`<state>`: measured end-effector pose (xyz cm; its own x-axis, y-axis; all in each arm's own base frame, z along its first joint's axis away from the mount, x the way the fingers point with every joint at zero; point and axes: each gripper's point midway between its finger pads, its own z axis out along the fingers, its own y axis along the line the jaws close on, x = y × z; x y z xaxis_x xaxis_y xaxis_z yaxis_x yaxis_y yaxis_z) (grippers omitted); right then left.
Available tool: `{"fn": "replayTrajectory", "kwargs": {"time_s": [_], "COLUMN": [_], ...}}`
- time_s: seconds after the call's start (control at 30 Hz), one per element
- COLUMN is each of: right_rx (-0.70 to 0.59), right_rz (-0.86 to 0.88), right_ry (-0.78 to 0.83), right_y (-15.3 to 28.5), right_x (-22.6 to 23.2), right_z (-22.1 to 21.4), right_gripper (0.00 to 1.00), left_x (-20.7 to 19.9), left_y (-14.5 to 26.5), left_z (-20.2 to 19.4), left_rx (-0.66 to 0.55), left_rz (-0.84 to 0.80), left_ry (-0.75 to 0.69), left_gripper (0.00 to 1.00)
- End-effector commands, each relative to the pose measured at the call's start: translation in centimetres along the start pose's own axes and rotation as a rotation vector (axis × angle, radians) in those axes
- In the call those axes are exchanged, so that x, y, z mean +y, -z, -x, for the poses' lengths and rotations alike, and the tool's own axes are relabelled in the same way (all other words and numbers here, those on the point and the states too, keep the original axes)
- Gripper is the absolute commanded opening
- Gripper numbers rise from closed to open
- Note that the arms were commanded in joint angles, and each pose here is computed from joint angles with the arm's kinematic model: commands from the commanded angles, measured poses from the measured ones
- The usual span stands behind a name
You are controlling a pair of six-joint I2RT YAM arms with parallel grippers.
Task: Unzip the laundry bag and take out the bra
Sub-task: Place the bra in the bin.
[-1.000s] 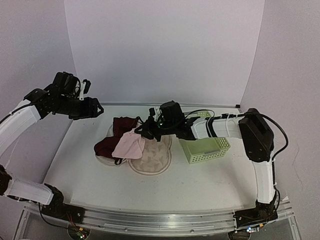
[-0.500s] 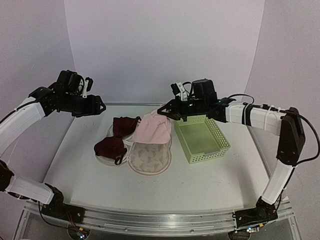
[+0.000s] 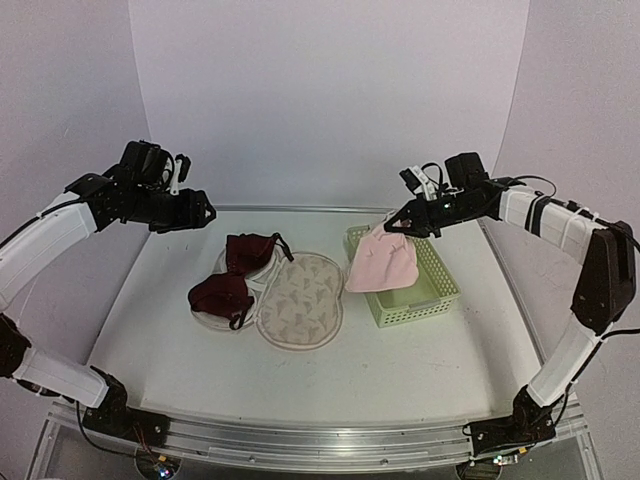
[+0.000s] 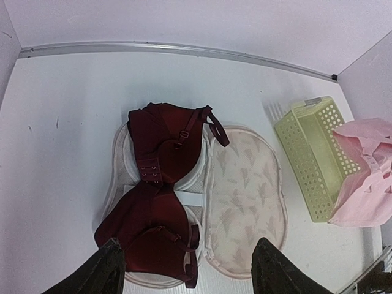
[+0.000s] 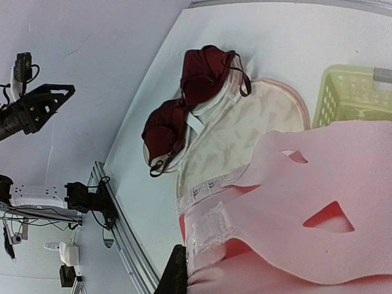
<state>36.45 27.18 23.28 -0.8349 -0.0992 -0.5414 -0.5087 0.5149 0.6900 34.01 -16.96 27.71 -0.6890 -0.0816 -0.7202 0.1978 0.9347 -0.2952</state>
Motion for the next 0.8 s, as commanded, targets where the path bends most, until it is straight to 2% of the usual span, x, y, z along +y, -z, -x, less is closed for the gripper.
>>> {"fn": "replayTrajectory", "kwargs": {"time_s": [0.0,0.3,0.63,0.77], "right_rx": [0.027,0.073,0.116,0.152], "right_rz": [-0.010,-0.039,-0.034,-0.026], "right_ry": [0.105,0.079,0.070,0.035], "right_y": [2.5,4.2,1.9,0.6], "right_x": [0.2,-4.7,-8.2,-9.9], "right_z": [-1.0,-1.2,0.5,-0.3], "right_gripper": [0.00,0.00,0.00,0.00], "left_x": [-0.9,-0.9,-0.8,-0.8], "left_y": [0.5,0.4,0.4,0.6], "left_z": [2.2,2.1,2.0,1.8], "left_rx": [-0.070,-0.070,-0.072,-0.073], "left_rz": [-0.029,-0.029,-0.029,-0.030], "left_ry": [-0.006,-0.015,-0.013,-0.010], "left_gripper": [0.72,0.72,0.72,0.72]}}
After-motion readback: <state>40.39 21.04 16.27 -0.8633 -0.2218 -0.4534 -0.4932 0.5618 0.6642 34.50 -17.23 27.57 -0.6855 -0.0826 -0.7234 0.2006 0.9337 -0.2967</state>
